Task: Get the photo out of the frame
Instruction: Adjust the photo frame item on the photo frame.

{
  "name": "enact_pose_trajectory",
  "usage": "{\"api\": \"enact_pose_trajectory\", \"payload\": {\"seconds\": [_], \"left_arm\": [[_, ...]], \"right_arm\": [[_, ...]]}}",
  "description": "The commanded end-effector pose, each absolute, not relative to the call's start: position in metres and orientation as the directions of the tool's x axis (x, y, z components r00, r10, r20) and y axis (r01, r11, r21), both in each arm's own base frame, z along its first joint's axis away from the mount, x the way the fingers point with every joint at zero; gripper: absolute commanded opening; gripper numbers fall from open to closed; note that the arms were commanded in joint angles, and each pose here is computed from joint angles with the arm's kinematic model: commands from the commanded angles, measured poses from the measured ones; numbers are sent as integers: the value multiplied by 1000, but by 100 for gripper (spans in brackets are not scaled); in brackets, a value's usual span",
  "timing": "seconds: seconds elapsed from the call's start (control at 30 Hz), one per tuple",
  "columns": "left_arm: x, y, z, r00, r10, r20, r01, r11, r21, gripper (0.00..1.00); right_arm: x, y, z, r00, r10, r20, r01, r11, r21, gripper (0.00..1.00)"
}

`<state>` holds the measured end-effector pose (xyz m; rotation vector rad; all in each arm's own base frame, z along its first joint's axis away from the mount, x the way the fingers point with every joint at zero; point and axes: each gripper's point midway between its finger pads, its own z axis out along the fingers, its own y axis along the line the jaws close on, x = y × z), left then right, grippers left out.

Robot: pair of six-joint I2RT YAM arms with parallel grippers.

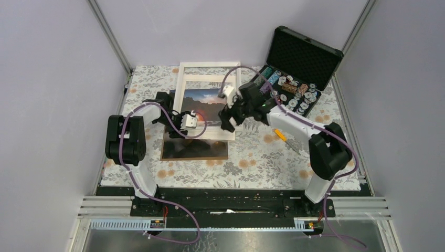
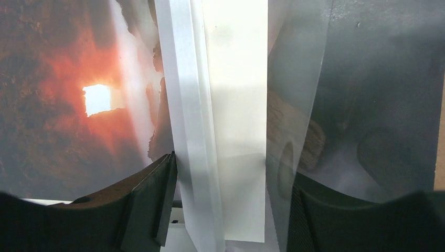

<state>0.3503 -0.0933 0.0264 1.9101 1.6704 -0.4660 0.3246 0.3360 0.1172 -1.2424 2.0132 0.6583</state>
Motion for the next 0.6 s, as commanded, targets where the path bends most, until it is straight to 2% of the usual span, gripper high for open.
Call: {"api": "enact_pose_trajectory", "payload": {"seconds": [0.0, 0.07, 0.27, 0.33, 0.5, 0.57], "left_arm": [[362, -90, 24, 193, 820, -539, 975, -97, 201, 64], [355, -85, 16, 193, 845, -499, 976, -114, 185, 64], [347, -68, 3, 108, 900, -423, 992, -67, 110, 51], [345, -60, 2, 64, 910, -410, 996, -30, 89, 47], [347, -33, 7, -77, 911, -404, 992, 111, 61, 27], [342, -20, 6, -128, 906, -404, 986, 162, 50, 24]], "right_arm": [[343, 304, 149, -501, -416, -759, -809, 538, 239, 96], [354, 288, 141, -551, -399, -733, -768, 585, 259, 98], [367, 265, 106, -648, -400, -648, -698, 652, 295, 97], [369, 263, 100, -661, -399, -635, -689, 657, 305, 97], [371, 267, 90, -678, -400, -617, -685, 649, 332, 96], [370, 272, 88, -688, -393, -610, -682, 638, 358, 95]]}}
